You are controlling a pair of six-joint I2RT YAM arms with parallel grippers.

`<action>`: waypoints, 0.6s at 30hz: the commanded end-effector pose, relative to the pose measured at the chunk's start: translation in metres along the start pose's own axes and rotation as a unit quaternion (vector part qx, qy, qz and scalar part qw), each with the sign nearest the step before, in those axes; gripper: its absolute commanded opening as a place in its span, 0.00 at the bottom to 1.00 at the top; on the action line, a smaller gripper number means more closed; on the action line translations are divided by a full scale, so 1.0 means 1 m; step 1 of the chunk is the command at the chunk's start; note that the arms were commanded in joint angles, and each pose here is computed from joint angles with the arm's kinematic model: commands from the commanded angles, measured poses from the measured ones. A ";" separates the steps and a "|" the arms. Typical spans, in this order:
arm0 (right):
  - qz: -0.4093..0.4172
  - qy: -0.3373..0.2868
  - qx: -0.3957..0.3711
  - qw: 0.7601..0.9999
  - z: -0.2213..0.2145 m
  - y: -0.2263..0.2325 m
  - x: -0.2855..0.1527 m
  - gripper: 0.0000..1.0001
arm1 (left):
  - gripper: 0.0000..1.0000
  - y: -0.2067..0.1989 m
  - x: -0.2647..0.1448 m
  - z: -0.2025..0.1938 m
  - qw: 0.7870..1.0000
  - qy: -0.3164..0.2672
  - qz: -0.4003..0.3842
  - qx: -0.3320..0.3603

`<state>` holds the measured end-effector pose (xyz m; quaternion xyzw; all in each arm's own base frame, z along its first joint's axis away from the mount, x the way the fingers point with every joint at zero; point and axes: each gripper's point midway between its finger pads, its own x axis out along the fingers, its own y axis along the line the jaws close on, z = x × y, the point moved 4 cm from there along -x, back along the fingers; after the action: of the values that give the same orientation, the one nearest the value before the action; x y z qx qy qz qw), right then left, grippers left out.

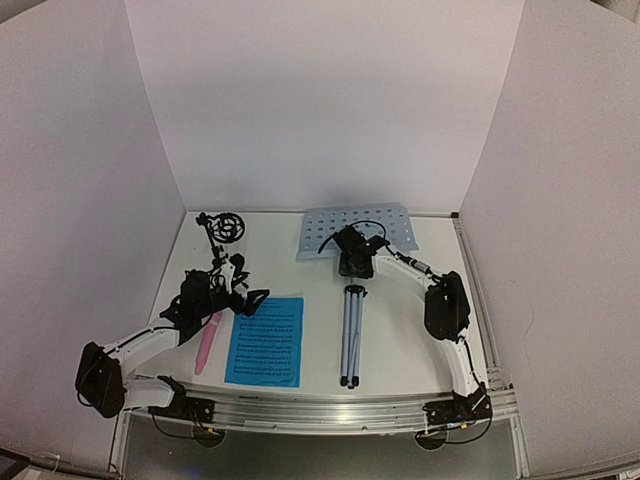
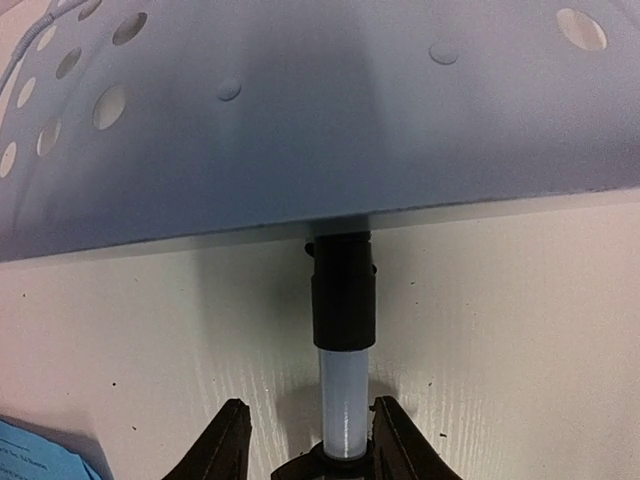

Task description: Set up the instrument practice props

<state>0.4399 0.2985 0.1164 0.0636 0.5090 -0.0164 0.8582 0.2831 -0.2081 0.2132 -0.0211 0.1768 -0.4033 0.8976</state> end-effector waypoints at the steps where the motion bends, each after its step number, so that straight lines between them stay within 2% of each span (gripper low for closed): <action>1: -0.040 -0.019 0.007 0.999 0.000 -0.010 0.004 0.40 | 1.00 0.005 0.000 0.017 0.999 -0.041 0.022 0.028; 18: -0.053 -0.007 0.013 0.998 -0.027 -0.015 0.056 0.38 | 1.00 0.007 0.000 0.013 0.998 -0.042 0.029 0.047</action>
<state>0.4417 0.2869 0.0727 0.0437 0.5062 -0.0634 0.8590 0.2916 -0.2044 0.2195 -0.0066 0.1476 -0.3809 0.9127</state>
